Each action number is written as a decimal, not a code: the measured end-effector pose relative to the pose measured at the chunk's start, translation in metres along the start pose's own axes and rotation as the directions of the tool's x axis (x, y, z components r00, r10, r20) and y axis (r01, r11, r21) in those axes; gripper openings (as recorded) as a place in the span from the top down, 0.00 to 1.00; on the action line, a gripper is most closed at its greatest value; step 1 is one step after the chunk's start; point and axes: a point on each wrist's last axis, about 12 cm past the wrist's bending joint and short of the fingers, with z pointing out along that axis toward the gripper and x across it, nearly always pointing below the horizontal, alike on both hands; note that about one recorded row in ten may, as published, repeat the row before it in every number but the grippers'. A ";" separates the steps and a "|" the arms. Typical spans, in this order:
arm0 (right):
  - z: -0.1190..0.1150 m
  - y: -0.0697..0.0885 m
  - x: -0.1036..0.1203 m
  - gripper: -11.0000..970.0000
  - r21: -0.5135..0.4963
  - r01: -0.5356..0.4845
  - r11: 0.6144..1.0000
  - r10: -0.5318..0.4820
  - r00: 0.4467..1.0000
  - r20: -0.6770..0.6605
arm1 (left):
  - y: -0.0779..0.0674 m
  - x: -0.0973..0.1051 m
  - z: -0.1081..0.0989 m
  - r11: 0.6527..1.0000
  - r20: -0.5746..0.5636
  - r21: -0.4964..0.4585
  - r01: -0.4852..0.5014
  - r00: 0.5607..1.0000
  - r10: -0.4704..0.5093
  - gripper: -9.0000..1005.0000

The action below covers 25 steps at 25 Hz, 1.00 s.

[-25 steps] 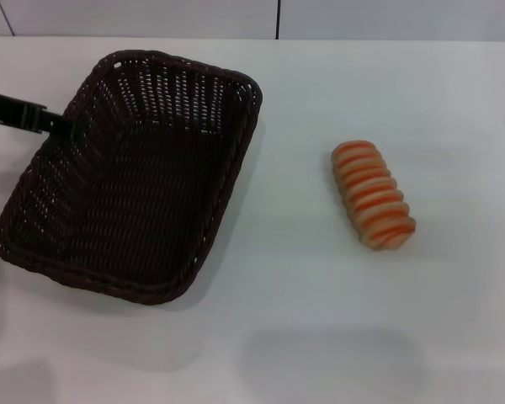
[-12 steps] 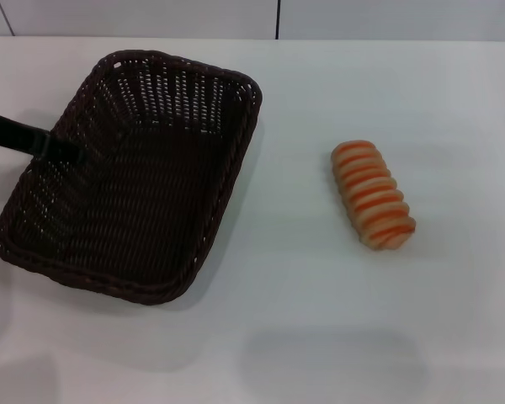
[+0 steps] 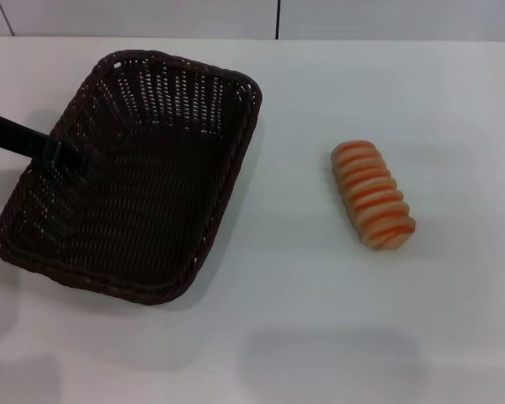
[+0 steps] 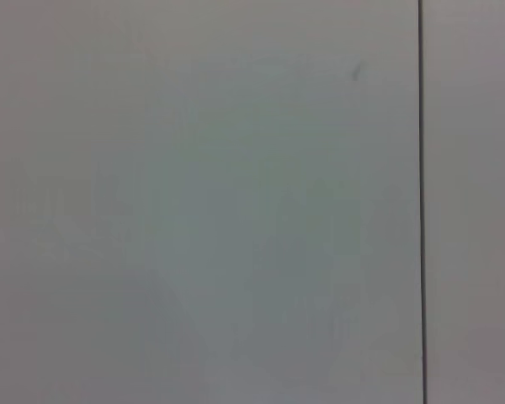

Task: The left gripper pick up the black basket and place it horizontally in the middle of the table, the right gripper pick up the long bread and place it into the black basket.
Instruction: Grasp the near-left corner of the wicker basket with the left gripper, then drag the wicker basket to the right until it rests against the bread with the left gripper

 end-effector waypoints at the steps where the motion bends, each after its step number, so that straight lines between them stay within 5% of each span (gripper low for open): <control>1: 0.000 0.000 0.000 0.30 0.000 0.000 1.000 0.000 1.000 0.000 | -0.001 0.000 0.000 1.000 -0.001 -0.001 -0.005 1.000 0.005 0.33; 8: -0.001 0.000 0.000 0.30 0.002 0.000 1.000 0.000 1.000 -0.001 | -0.004 -0.002 0.002 0.999 -0.011 -0.008 -0.031 0.999 0.031 0.60; 16: -0.001 -0.001 -0.001 0.30 0.003 0.000 1.000 0.000 1.000 0.002 | -0.002 -0.006 0.001 0.998 0.010 -0.024 -0.052 0.999 0.053 0.78; 25: -0.001 -0.001 -0.002 0.30 0.004 0.000 1.000 0.000 1.000 0.006 | 0.004 -0.018 -0.008 0.988 0.050 -0.028 -0.154 0.987 0.156 0.79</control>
